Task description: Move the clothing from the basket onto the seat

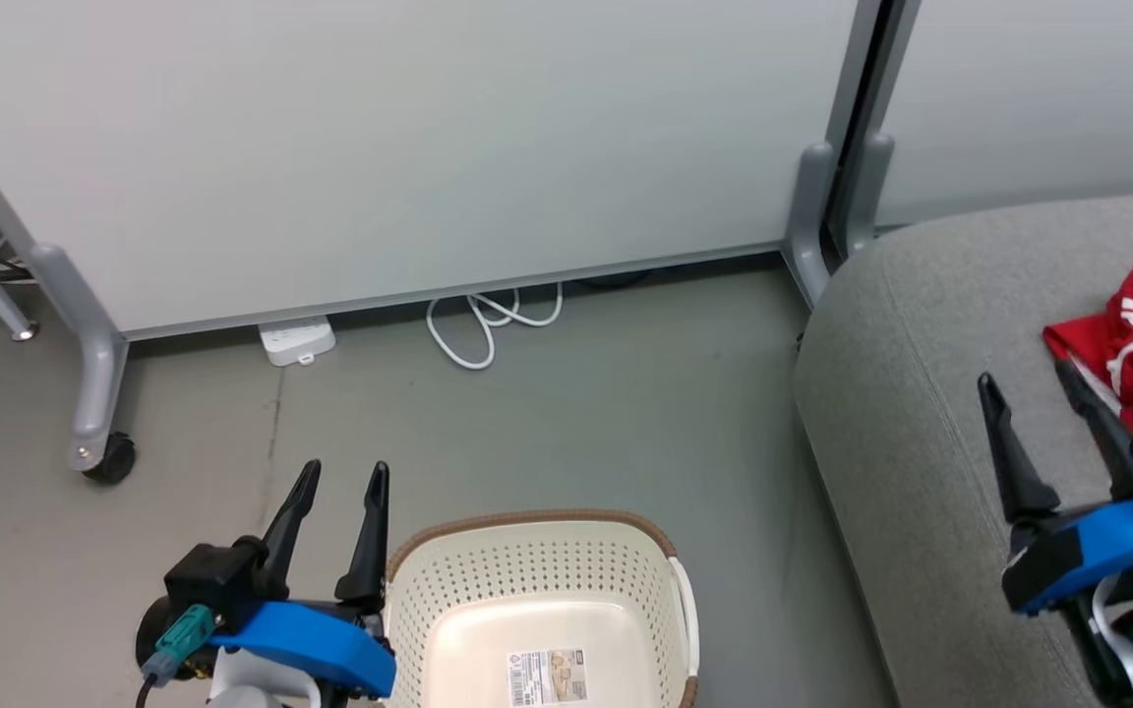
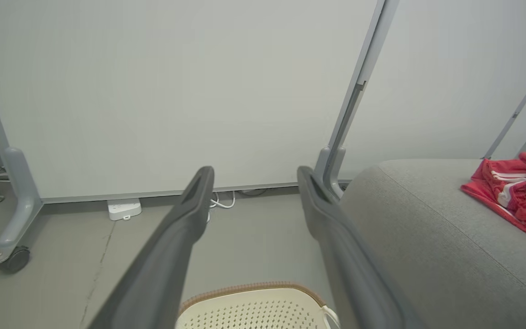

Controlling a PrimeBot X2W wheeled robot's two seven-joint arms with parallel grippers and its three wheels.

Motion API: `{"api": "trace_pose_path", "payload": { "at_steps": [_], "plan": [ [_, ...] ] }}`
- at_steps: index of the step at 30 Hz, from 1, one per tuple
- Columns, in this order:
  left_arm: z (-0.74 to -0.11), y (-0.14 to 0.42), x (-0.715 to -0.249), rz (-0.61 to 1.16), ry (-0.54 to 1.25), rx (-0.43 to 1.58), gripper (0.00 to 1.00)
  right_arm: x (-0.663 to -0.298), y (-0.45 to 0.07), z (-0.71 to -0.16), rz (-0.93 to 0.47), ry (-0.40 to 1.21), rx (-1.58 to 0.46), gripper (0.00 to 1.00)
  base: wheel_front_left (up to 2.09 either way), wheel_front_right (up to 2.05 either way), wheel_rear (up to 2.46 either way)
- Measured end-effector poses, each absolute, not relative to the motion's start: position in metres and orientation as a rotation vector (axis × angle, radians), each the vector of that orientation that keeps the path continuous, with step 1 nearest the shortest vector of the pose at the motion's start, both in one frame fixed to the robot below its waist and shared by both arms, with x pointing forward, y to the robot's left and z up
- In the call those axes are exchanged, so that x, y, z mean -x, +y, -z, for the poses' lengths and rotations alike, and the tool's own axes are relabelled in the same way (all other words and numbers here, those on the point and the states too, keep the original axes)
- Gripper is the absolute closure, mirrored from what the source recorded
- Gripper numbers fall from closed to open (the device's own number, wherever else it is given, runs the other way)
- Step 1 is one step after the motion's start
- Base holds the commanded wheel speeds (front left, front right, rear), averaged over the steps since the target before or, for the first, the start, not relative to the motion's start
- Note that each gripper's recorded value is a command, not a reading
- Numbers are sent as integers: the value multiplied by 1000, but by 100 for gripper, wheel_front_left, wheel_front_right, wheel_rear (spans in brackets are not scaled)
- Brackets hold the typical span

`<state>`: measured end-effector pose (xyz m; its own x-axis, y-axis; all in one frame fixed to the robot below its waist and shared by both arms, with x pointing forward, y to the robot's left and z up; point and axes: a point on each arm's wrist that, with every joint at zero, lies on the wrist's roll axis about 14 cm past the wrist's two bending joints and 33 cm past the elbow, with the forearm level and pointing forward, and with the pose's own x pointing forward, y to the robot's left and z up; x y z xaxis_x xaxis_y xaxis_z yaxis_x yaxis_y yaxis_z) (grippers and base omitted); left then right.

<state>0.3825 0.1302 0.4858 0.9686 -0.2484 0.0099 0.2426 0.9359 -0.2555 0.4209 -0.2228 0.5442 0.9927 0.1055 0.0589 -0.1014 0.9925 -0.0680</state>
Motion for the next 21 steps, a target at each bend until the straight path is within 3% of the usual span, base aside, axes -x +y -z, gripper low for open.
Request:
{"api": "trace_pose_path", "payload": {
  "at_steps": [8, 21],
  "plan": [
    [-483, 163, -366, 144, 15, 256, 0, -398, -189, -541, -145, -59, 27, 0, 0, 0, 0],
    [-476, 171, -361, 107, 28, 258, 0, -379, -179, -523, -107, -26, -52, 0, 0, 0, 0]
  ]
}}
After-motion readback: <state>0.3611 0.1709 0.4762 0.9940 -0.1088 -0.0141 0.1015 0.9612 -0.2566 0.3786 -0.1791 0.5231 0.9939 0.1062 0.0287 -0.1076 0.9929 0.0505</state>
